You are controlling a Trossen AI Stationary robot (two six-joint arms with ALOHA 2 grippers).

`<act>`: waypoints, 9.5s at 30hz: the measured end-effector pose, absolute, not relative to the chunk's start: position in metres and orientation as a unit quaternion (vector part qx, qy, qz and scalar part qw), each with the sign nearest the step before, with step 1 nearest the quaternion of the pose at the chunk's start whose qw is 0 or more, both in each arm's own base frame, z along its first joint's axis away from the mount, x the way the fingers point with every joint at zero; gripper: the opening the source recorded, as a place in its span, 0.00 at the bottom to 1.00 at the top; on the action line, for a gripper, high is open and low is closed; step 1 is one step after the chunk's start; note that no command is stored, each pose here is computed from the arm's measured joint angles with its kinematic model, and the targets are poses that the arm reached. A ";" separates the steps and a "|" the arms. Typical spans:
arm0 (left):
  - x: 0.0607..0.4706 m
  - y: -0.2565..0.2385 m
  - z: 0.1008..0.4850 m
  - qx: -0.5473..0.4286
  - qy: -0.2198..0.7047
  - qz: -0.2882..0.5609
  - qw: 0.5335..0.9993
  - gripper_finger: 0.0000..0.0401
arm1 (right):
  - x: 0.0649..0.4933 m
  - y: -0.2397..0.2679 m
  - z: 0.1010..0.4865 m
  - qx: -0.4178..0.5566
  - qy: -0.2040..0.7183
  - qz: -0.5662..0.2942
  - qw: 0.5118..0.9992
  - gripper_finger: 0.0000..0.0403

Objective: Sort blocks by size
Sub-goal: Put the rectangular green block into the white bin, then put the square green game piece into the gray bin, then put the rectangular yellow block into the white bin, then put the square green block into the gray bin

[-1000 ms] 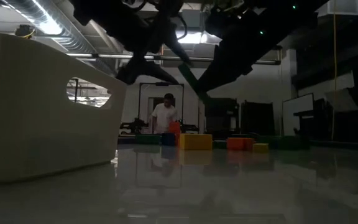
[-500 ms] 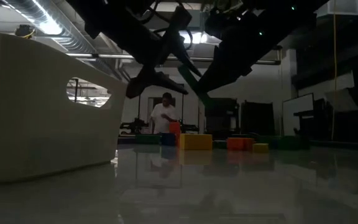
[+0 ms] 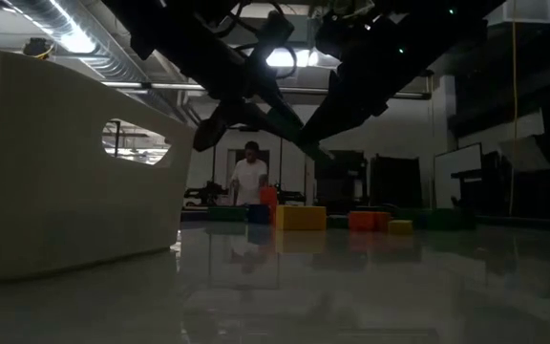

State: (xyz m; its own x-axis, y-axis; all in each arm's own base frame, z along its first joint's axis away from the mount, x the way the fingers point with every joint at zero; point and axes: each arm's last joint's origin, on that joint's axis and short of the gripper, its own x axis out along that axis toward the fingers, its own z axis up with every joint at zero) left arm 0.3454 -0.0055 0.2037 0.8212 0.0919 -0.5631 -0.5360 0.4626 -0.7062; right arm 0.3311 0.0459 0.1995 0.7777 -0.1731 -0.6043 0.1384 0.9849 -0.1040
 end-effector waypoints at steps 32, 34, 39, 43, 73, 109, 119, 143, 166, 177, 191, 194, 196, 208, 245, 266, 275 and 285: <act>0.260 -0.063 0.246 -0.302 0.506 -0.096 0.802 0.15 | 0.246 -0.020 0.204 -0.046 0.669 -0.086 0.737 0.63; 0.253 -0.069 0.242 -0.288 0.534 -0.065 0.792 0.16 | 0.243 -0.028 0.203 -0.038 0.677 -0.094 0.729 0.63; 0.244 -0.083 0.238 -0.282 0.548 0.001 0.788 0.16 | 0.235 -0.044 0.202 -0.033 0.699 -0.101 0.707 0.63; 0.241 -0.093 0.238 -0.287 0.552 -0.003 0.783 0.17 | 0.229 -0.054 0.202 -0.031 0.717 -0.120 0.686 0.63; 0.246 -0.122 0.212 -0.228 0.562 0.034 0.794 0.41 | 0.225 -0.101 0.176 -0.004 0.754 -0.043 0.656 0.63; 0.294 -0.075 0.233 -0.145 0.366 0.040 0.918 0.30 | 0.216 -0.050 0.202 0.077 0.753 -0.029 0.653 0.22; 0.326 -0.035 0.233 -0.072 0.274 0.059 0.957 0.30 | 0.205 0.025 0.237 0.059 0.704 -0.012 0.708 0.24; 0.356 0.004 0.175 -0.040 0.316 0.106 0.942 0.30 | 0.183 0.159 0.256 0.086 0.575 0.130 0.803 0.29; 0.365 0.025 0.131 -0.010 0.358 0.146 0.922 0.53 | 0.188 0.164 0.240 0.101 0.601 0.095 0.787 0.44; 0.366 0.034 0.123 -0.026 0.365 0.144 0.919 0.53 | 0.189 0.163 0.240 0.092 0.587 0.085 0.800 0.44; 0.364 0.032 0.121 -0.035 0.380 0.118 0.917 0.34 | 0.207 0.140 0.241 0.031 0.537 0.015 0.843 0.44; 0.365 0.032 0.121 -0.036 0.379 0.117 0.917 0.30 | 0.213 0.130 0.241 0.013 0.539 0.017 0.842 0.44; 0.365 0.032 0.123 -0.038 0.372 0.115 0.920 0.29 | 0.218 0.123 0.241 -0.005 0.538 0.020 0.843 0.44; 0.353 0.022 0.206 -0.086 0.292 0.070 0.950 0.31 | 0.237 0.046 0.238 -0.016 0.575 -0.080 0.814 0.44; 0.226 -0.098 0.225 -0.243 0.554 -0.027 0.796 0.52 | 0.253 -0.051 0.196 0.018 0.675 -0.144 0.724 0.44; 0.229 -0.100 0.227 -0.239 0.534 -0.041 0.810 0.52 | 0.255 -0.084 0.160 0.050 0.730 -0.106 0.673 0.44; 0.230 -0.098 0.227 -0.229 0.524 -0.020 0.820 0.52 | 0.257 -0.083 0.156 0.052 0.735 -0.068 0.672 0.33; 0.240 -0.090 0.231 -0.135 0.460 0.000 0.878 0.52 | 0.254 -0.078 0.168 0.109 0.753 -0.017 0.648 0.32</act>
